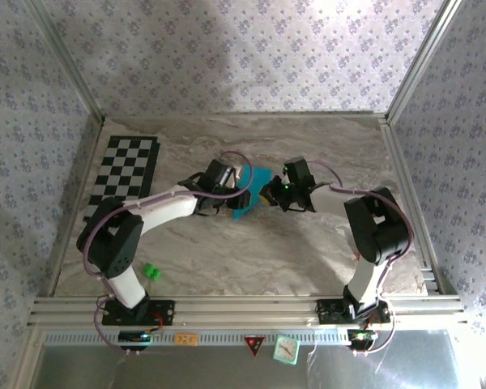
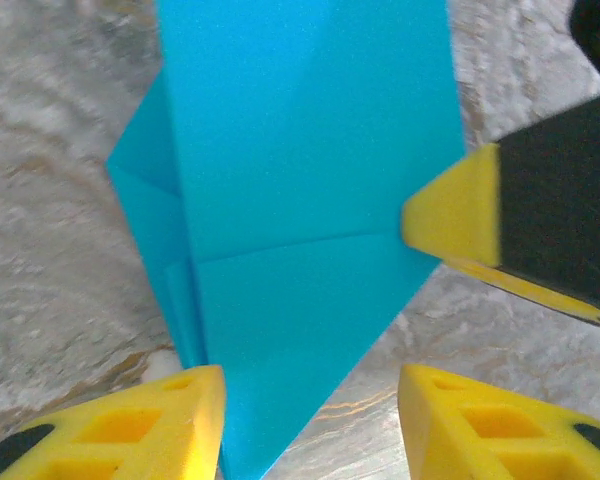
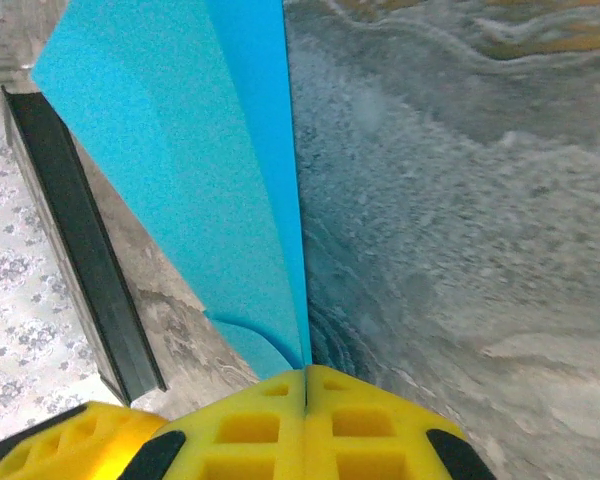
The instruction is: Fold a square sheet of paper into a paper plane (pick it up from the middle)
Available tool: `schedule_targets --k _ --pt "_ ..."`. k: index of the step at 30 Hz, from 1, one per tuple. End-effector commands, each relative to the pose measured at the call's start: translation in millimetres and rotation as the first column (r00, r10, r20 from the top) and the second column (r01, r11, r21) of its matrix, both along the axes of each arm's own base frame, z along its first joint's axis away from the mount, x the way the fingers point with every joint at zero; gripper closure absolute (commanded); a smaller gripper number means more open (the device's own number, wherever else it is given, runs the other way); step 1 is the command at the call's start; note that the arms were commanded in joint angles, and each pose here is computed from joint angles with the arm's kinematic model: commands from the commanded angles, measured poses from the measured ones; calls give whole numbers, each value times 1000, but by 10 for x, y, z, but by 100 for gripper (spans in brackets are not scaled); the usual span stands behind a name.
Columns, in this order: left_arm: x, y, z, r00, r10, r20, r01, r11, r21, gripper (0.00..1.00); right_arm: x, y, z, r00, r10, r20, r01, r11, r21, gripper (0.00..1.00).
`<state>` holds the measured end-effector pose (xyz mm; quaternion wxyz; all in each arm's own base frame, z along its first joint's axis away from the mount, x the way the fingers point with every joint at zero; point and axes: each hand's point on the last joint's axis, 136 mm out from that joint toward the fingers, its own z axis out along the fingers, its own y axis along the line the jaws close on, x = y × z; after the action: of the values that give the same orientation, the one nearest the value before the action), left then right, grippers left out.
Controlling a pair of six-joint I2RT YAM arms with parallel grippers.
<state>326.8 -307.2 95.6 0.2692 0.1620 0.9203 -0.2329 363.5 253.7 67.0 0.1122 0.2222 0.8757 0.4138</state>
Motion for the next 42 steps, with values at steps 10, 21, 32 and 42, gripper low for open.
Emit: schedule_targets --k 10,21,32,42 --pt "-114 -125 -100 944 -231 236 194 966 173 46 4 36 175 1000 -9 -11 10 998 55 95" --pt "-128 -52 -119 864 -349 362 280 932 231 46 47 132 126 999 5 -53 -1 998 61 96" --pt "-17 -24 -215 830 -413 374 319 903 289 46 59 186 94 997 15 -77 -9 998 67 96" --pt "19 -50 -364 817 -469 336 360 869 339 51 51 208 88 996 23 -91 -17 997 71 95"
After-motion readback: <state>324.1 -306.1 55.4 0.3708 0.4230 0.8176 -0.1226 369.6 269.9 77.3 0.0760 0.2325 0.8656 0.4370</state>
